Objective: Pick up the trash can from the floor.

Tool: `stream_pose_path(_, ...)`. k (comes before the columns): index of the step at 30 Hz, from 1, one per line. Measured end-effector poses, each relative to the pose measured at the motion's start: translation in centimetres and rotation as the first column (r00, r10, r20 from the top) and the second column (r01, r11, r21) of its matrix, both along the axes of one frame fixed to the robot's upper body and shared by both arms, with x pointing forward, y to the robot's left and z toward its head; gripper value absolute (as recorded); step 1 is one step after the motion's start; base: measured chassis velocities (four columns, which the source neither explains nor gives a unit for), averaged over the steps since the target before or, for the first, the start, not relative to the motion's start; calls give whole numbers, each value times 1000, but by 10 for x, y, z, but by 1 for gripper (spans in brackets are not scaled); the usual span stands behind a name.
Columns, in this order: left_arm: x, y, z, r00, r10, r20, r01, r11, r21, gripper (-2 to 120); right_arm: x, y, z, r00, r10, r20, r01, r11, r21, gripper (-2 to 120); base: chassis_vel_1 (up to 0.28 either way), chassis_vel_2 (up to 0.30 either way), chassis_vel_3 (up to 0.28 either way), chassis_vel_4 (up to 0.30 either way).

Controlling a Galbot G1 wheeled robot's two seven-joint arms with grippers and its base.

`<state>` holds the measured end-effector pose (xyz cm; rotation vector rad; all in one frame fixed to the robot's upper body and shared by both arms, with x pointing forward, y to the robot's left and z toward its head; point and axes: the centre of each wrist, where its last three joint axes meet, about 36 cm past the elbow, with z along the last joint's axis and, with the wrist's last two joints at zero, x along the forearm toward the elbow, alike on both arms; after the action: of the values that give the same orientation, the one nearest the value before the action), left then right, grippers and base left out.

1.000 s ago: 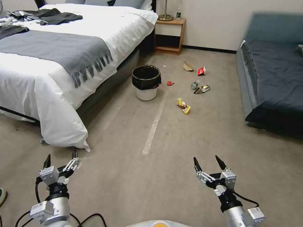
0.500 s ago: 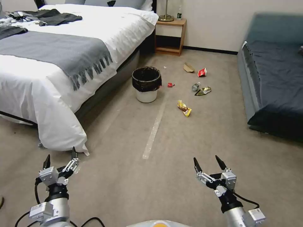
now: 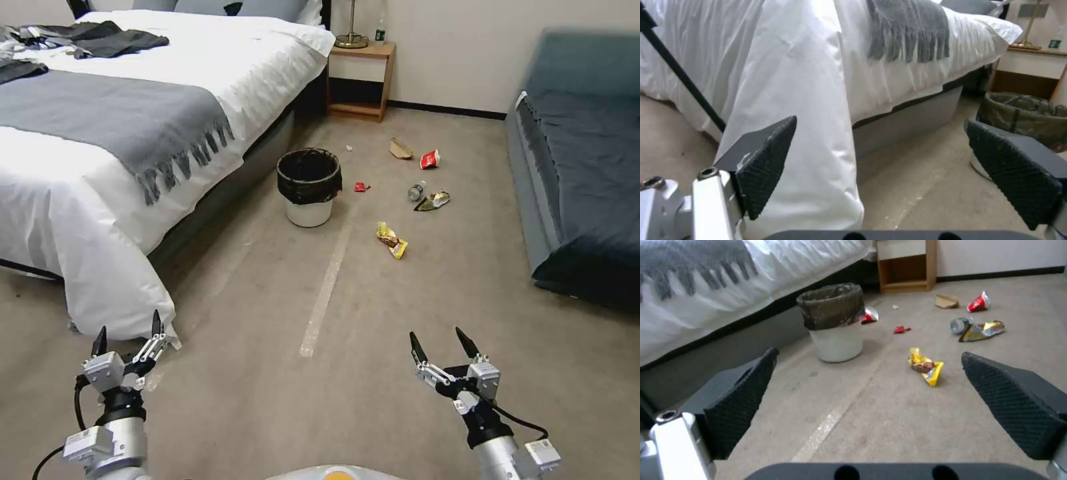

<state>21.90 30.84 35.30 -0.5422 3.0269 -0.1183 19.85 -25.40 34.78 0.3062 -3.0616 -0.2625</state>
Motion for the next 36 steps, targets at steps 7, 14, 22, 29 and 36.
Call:
stream_pose_path(7, 0, 0, 0, 1000, -3, -1, 3, 1000, -1, 93, 0, -1, 0, 1000, 4, 3, -4, 1000, -1, 100, -94, 106, 96, -107)
stream_pose_path(14, 2, 1, -1, 1000, -5, 2, 5, 1000, -6, 93, 0, -2, 0, 1000, 6, 5, -6, 1000, -2, 100, -108, 105, 91, -105)
stream_pose_path(22, 4, 2, -1, 1000, -8, 6, 8, 1000, -10, 93, 2, -3, -1, 1000, 9, 8, -9, 1000, -2, 100, -130, 125, 126, -125)
stream_pose_path(29, 4, 3, -2, 1000, -10, 5, 10, 1000, -12, 93, 2, -3, -2, 1000, 12, 9, -12, 1000, -4, 100, -127, 126, 130, -135)
stream_pose_path(36, 8, 4, -1, 1000, -15, 9, 15, 1000, -14, 93, 2, -4, -2, 1000, 11, 10, -11, 1000, -6, 100, -152, 132, 143, -137)
